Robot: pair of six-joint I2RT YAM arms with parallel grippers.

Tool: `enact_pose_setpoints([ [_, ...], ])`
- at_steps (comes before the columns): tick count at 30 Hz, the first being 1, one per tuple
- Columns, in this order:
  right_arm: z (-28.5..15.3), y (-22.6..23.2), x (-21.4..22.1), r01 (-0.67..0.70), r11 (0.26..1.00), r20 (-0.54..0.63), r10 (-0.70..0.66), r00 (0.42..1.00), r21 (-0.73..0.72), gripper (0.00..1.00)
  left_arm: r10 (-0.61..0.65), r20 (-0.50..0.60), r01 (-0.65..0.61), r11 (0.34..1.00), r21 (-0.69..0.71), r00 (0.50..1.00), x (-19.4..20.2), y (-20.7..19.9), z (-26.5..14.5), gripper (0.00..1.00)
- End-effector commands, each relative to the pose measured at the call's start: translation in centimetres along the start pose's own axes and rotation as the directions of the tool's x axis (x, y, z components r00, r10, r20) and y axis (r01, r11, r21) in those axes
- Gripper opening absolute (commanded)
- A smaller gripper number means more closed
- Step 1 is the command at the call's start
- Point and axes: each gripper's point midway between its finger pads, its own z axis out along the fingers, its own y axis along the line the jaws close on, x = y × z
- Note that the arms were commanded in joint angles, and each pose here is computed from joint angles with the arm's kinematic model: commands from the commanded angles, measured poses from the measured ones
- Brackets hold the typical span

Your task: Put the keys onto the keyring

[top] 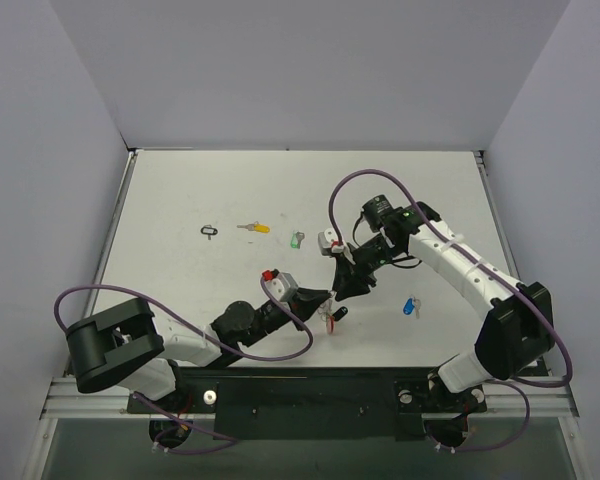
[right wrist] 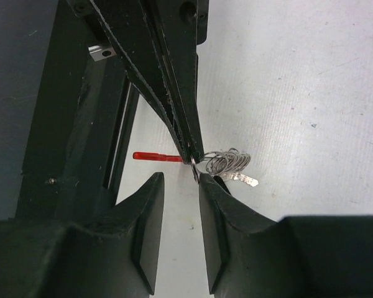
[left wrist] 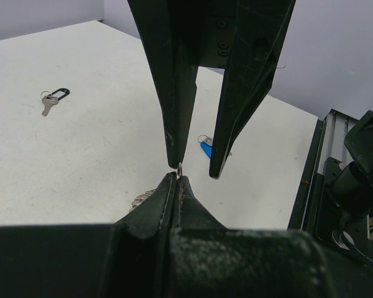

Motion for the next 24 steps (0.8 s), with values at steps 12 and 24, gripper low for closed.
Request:
enact_pose_setpoints([
  [12, 0.51, 0.81, -1.04, -0.009, 0.998, 0.045, 0.011, 0.999, -0.057, 0.0, -0.037, 0.261, 0.021, 0.998, 0.065, 0.965, -6.76, -1.71, 0.31, 0.0],
  [24, 0.09, 1.27, -0.66, -0.02, 0.998, 0.015, 0.021, 1.0, -0.055, 0.0, -0.049, 0.256, 0.03, 0.997, 0.078, 0.965, -6.5, -1.9, 0.36, 0.0],
])
